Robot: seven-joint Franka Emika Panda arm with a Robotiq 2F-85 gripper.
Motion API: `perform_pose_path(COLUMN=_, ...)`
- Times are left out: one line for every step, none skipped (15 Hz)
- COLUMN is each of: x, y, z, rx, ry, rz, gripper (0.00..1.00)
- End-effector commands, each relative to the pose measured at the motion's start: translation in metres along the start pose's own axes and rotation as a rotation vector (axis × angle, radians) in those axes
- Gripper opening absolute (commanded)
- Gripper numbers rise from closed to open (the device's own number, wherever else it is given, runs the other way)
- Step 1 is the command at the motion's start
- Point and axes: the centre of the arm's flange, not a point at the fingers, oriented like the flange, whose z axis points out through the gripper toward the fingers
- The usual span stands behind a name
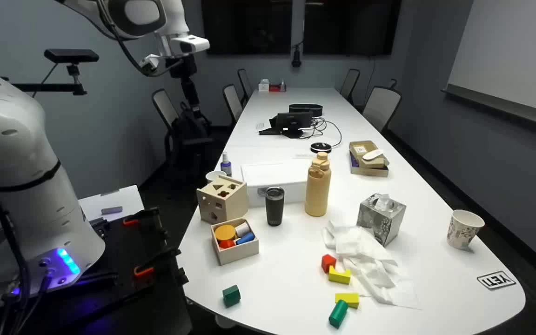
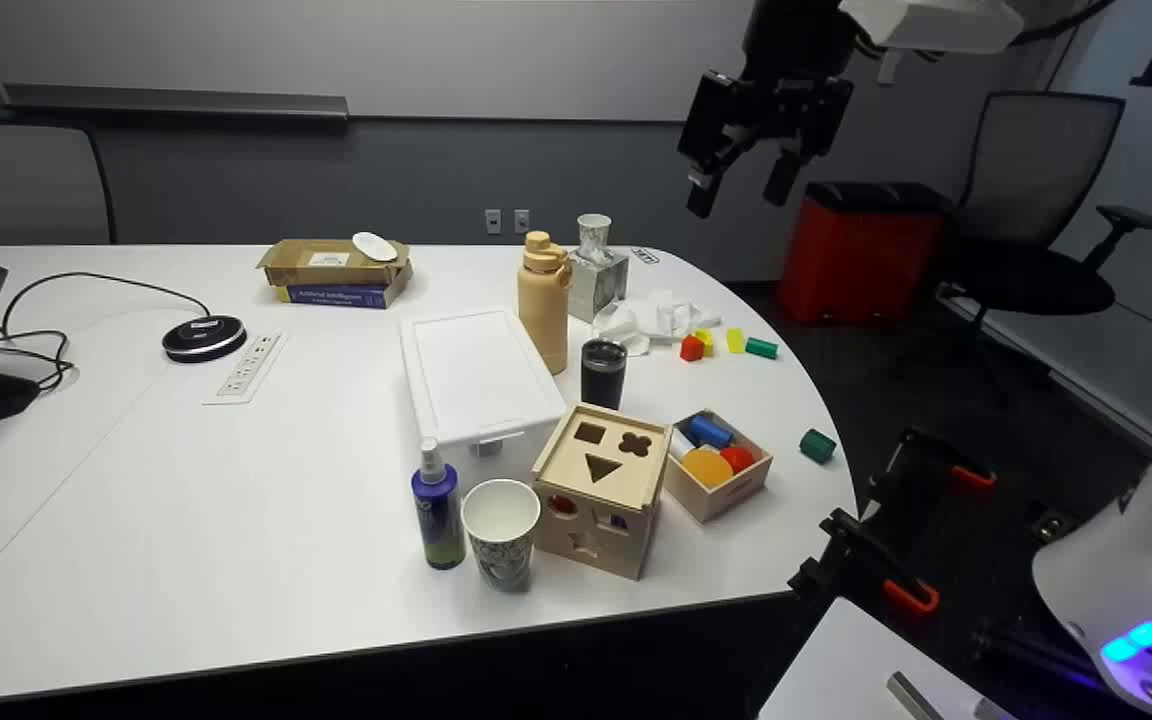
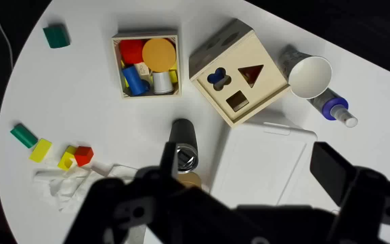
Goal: Open the top of the toy box
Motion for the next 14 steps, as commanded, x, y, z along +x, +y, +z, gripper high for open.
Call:
perform_pose_path(x=0.000, y=0.000, z=0.000, rx=0.000, ry=0.000, rz=0.000, gripper=1.00)
perform_pose_path(x=0.015, y=-0.007, z=0.005, rx=0.004, ry=-0.016, rz=-0.049, gripper=1.00)
perform_pose_path(x=0.023, y=-0.012, z=0.008, rx=0.003, ry=-0.032, rz=-0.089, gripper=1.00)
perform_pose_path(x=0.031, y=-0.016, z=0.013, rx=-0.005, ry=-0.050, rz=-0.130, gripper=1.00)
perform_pose_path(x=0.038, y=-0.020, z=0.018, rx=-0.010, ry=-0.069, rz=-0.170, gripper=1.00)
perform_pose_path(x=0.047, y=-0.025, z=0.027, rx=-0.008, ry=-0.098, rz=-0.218, gripper=1.00)
perform_pose_path(x=0.054, y=-0.031, z=0.038, rx=-0.014, ry=-0.132, rz=-0.265, gripper=1.00)
perform_pose_path(x=0.060, y=-0.037, z=0.053, rx=-0.012, ry=-0.166, rz=-0.303, gripper=1.00)
perform_pose_path(x=0.064, y=-0.042, z=0.067, rx=-0.009, ry=-0.198, rz=-0.341, gripper=1.00)
perform_pose_path(x=0.068, y=-0.047, z=0.084, rx=-0.013, ry=-0.232, rz=-0.379, gripper=1.00)
perform_pose_path(x=0.070, y=-0.050, z=0.099, rx=-0.015, ry=-0.264, rz=-0.418, gripper=1.00)
perform_pose_path(x=0.071, y=-0.055, z=0.117, rx=-0.016, ry=-0.296, rz=-0.461, gripper=1.00)
perform_pose_path(x=0.071, y=-0.059, z=0.132, rx=-0.021, ry=-0.327, rz=-0.502, gripper=1.00)
perform_pose_path(x=0.070, y=-0.062, z=0.146, rx=-0.025, ry=-0.356, rz=-0.540, gripper=1.00)
